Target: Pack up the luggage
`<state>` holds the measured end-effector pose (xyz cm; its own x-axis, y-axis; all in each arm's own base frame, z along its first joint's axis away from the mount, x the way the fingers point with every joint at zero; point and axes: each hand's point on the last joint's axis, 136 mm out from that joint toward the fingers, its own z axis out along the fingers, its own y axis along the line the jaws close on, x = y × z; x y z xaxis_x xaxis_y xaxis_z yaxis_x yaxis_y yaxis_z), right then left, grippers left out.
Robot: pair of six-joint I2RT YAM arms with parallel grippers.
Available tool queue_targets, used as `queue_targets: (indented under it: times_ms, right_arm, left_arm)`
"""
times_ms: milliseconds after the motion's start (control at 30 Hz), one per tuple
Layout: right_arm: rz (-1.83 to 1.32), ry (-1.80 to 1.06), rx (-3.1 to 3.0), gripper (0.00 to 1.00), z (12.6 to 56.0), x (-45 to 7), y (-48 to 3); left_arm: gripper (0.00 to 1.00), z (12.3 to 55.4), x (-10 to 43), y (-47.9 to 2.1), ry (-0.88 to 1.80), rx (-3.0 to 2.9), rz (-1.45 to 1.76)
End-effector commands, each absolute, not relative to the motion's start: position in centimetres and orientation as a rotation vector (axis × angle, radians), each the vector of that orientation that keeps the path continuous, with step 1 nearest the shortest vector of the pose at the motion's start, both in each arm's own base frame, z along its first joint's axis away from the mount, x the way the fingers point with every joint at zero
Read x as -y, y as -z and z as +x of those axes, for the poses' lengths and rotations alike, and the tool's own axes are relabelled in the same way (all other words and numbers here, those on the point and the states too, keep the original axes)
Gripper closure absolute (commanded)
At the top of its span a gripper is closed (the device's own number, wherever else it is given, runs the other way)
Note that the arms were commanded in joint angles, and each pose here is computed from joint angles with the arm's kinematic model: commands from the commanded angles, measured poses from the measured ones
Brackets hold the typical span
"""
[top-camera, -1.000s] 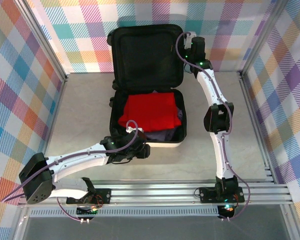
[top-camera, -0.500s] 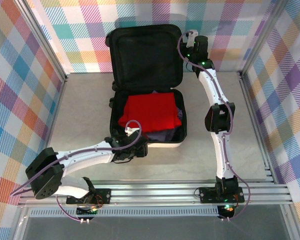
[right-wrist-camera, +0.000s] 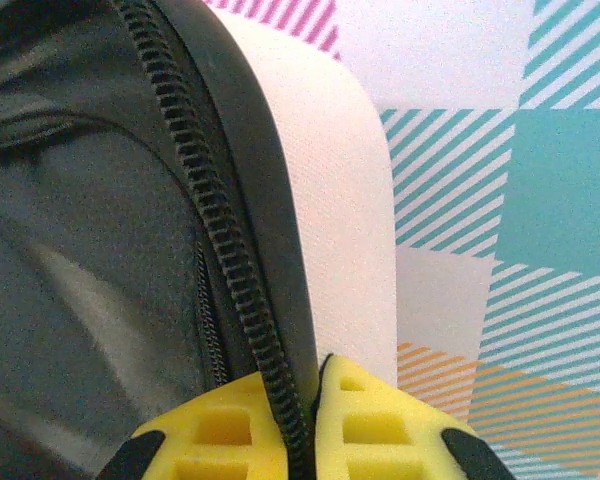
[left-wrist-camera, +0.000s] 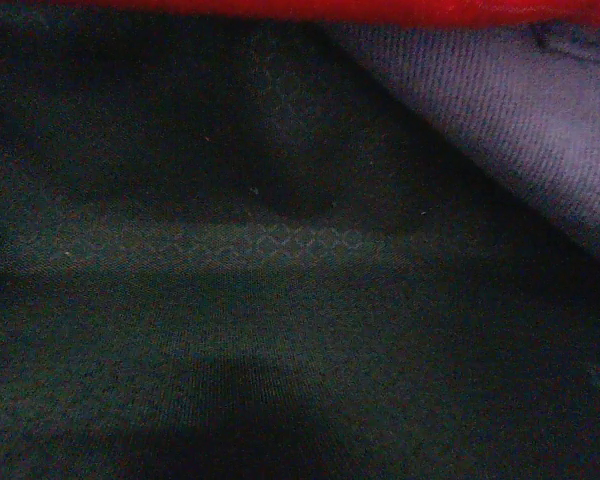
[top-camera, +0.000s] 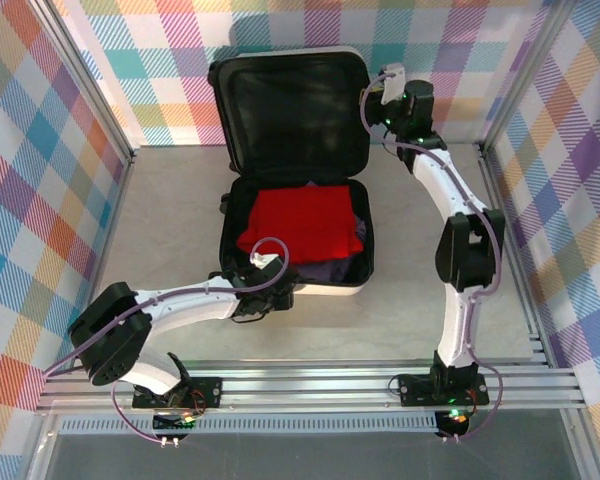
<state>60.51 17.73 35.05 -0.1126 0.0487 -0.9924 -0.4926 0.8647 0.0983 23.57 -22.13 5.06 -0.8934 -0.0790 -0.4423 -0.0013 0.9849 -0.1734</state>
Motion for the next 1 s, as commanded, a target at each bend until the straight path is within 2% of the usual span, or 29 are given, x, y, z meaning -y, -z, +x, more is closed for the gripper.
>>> queue_targets:
  times_ms: [0, 300, 467, 600, 733, 867, 967]
  right_arm:
    - [-0.526, -0.610, -1.365, 1.00, 53.1, -20.8, -43.3]
    - [-0.523, -0.587, -1.392, 1.00, 42.4, -19.7, -39.2]
    - [-0.526, -0.623, -1.439, 1.00, 35.9, -19.7, -36.5]
    - [-0.525, -0.685, -1.544, 0.72, 30.8, -19.6, -34.0]
    - [-0.459, -0.708, -1.599, 0.55, 26.8, -17.8, -31.8]
    - [-0.366, -0.659, -1.677, 0.50, 24.4, -15.1, -30.5]
    - [-0.282, -0.603, -1.755, 0.48, 24.1, -13.5, -29.9]
  left_arm:
    - [0.47, 26.3, 21.9, -5.9, 0.241, -2.571, -0.144]
    - [0.47, 30.1, 18.8, -8.0, 0.232, -2.468, -0.205]
    - [0.47, 30.5, 18.0, -10.8, 0.224, -2.408, -0.167]
    - [0.47, 28.6, 15.9, -11.4, 0.188, -2.415, -0.173]
    - [0.47, 25.5, 12.9, -11.4, 0.185, -2.401, -0.245]
    - [0.47, 22.9, 10.3, -12.3, 0.204, -2.377, -0.316]
    - [0.47, 21.7, 9.1, -12.6, 0.201, -2.371, -0.357]
